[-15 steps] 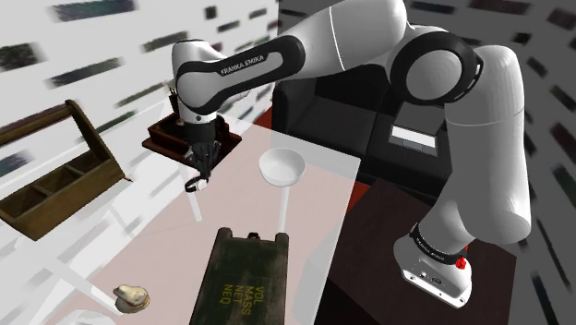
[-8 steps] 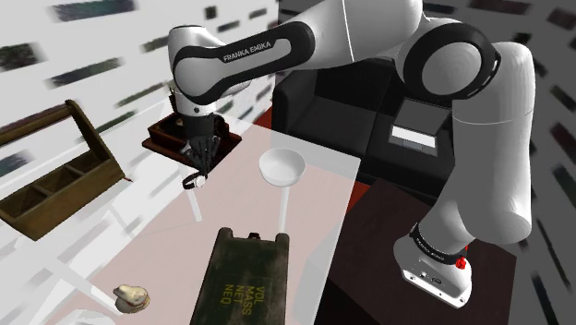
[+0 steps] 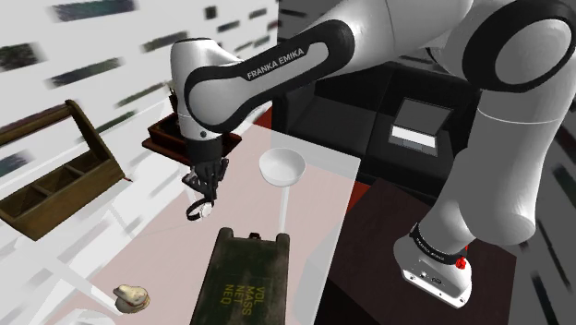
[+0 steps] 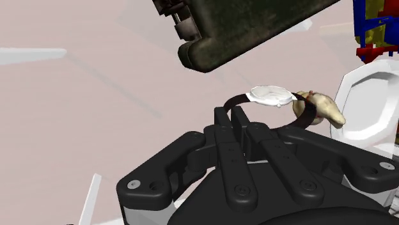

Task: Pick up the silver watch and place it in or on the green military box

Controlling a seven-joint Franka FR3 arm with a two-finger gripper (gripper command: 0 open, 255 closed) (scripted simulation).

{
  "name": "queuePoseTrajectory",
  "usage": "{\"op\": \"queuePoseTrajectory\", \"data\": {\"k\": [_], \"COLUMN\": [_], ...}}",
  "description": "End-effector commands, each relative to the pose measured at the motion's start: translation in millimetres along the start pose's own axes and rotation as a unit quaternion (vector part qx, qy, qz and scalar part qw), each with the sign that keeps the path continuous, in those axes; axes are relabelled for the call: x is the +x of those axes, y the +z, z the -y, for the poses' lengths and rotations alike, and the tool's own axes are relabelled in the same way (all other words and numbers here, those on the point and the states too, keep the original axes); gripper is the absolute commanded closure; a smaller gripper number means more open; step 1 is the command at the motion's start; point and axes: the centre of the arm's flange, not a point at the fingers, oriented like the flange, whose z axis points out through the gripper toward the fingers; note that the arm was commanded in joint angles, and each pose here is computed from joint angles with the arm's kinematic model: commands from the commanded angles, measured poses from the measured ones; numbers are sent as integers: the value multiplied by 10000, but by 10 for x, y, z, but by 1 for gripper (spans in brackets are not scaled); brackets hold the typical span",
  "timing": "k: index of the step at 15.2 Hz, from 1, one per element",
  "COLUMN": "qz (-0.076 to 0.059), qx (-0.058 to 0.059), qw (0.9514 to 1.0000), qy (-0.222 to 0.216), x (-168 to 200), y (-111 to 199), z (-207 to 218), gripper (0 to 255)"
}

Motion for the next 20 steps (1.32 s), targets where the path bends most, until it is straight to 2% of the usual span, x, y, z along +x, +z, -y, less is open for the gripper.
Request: {"op": "queuePoseTrajectory", "data": {"k": [1,18,20], "qz": [-1,-1,-1], "qx": [-1,-1,-1], "qw": [10000,10000,10000], "qy": [7,7,7], "x": [-219,-1931,-1948], "y": [44,472,529], "z": [154,1540,1548], "gripper": [255,255,255]}}
